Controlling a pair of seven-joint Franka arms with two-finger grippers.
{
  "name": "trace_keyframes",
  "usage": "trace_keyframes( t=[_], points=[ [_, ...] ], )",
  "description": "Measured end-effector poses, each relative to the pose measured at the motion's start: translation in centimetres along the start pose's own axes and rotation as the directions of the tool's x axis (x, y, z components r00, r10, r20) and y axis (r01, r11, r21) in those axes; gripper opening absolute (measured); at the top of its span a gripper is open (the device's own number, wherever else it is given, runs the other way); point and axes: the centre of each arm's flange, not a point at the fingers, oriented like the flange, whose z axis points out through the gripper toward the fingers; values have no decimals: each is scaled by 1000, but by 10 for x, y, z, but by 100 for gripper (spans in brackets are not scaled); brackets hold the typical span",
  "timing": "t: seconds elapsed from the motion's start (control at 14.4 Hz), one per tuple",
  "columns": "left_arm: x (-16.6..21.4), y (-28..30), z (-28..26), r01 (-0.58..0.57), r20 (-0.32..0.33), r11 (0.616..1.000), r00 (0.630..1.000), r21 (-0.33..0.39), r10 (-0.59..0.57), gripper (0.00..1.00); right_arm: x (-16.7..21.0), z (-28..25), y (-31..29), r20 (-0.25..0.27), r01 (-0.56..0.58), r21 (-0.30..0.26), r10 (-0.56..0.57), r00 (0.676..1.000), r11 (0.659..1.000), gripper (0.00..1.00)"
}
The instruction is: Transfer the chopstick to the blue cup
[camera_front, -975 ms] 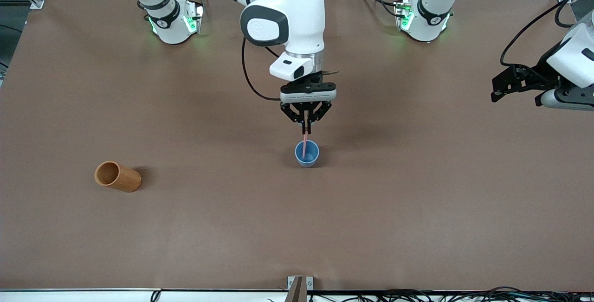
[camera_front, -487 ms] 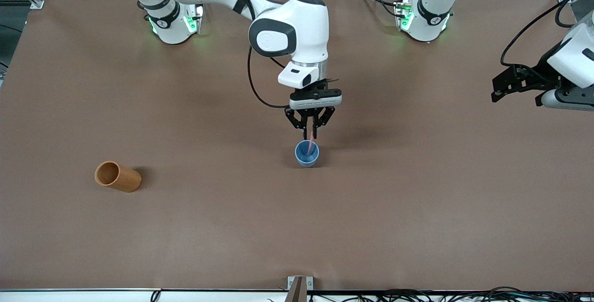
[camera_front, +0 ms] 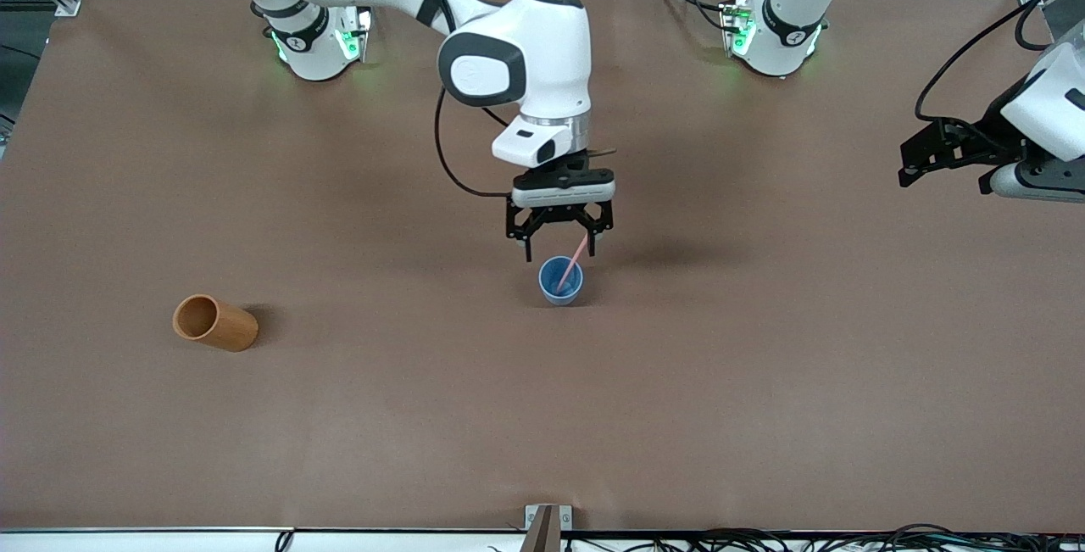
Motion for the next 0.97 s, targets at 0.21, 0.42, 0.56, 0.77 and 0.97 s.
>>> trace_keyframes(
  t=[0.21,0.42,0.56,0.77,0.97],
  points=[
    [0,-4,-1,7,-4,1000,1000,0,-7,100,47,-17,44,62,-94,46,91,994,994,100],
    [0,-1,-1,0,-5,1000,1000,2,0,100,90,-43,104,139,-181,27,176,975,983,100],
    [0,0,-1,-4,-4,1000,1000,11,4,100,103,-58,136,206,-164,-13,163,965,986,100],
    [0,0,-1,-7,-4,1000,1000,26,7,100,124,-70,192,283,-193,-67,204,937,979,100],
    [0,2,-1,-10,-5,1000,1000,26,11,100,146,-81,265,349,-245,-95,263,900,965,100]
  ],
)
